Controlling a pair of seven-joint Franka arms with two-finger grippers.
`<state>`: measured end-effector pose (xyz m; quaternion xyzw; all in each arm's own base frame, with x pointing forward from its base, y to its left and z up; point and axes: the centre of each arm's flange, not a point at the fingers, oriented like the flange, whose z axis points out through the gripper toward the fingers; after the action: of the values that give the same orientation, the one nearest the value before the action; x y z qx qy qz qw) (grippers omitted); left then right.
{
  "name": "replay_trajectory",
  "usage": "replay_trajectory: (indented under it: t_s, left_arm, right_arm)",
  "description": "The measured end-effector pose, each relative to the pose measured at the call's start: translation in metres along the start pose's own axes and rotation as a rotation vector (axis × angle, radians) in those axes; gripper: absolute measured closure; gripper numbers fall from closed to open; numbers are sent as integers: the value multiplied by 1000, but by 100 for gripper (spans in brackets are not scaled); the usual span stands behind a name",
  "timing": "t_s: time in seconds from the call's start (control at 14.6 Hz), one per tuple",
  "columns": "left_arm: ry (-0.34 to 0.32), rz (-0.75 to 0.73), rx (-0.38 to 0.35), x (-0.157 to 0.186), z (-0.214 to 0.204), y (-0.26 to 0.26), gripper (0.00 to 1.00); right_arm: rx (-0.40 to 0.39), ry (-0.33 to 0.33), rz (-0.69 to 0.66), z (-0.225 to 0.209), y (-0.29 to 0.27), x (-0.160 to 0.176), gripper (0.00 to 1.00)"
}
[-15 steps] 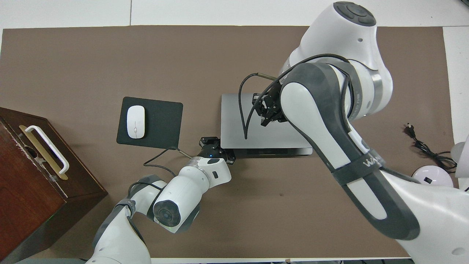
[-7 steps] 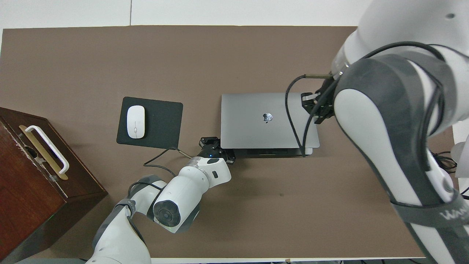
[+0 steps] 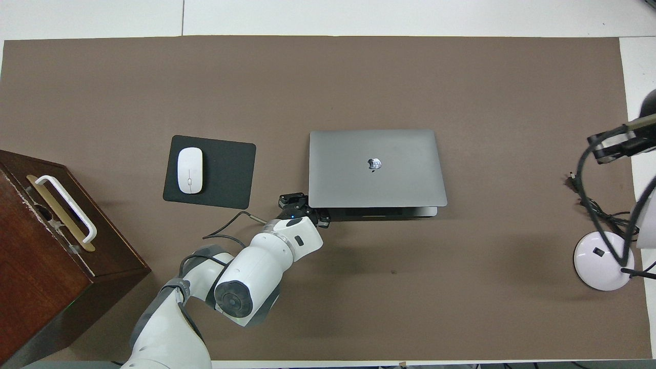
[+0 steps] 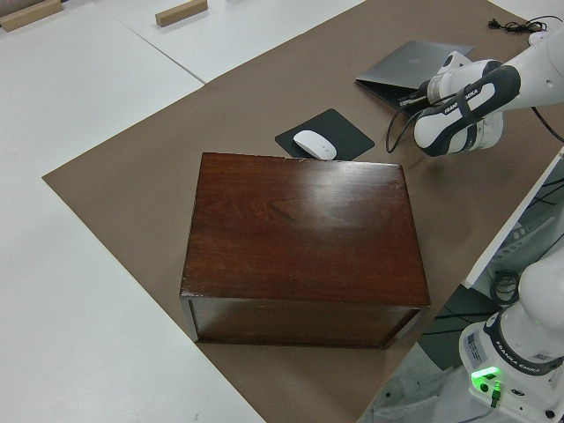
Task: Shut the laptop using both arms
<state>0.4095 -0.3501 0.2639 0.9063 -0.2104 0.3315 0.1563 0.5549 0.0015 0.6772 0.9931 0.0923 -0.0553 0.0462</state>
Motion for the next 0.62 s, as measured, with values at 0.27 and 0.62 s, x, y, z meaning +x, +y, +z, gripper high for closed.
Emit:
replay_trajectory:
  t_s: [0.27, 0.62]
  left_arm:
    - [-2, -13, -2, -2, -2, 1, 99]
    - [-14, -24, -5, -9, -11, 2, 99]
  right_arm:
    - [-6, 35, 14, 40, 22, 9, 99]
    - [39, 44, 81, 76, -2, -15, 92]
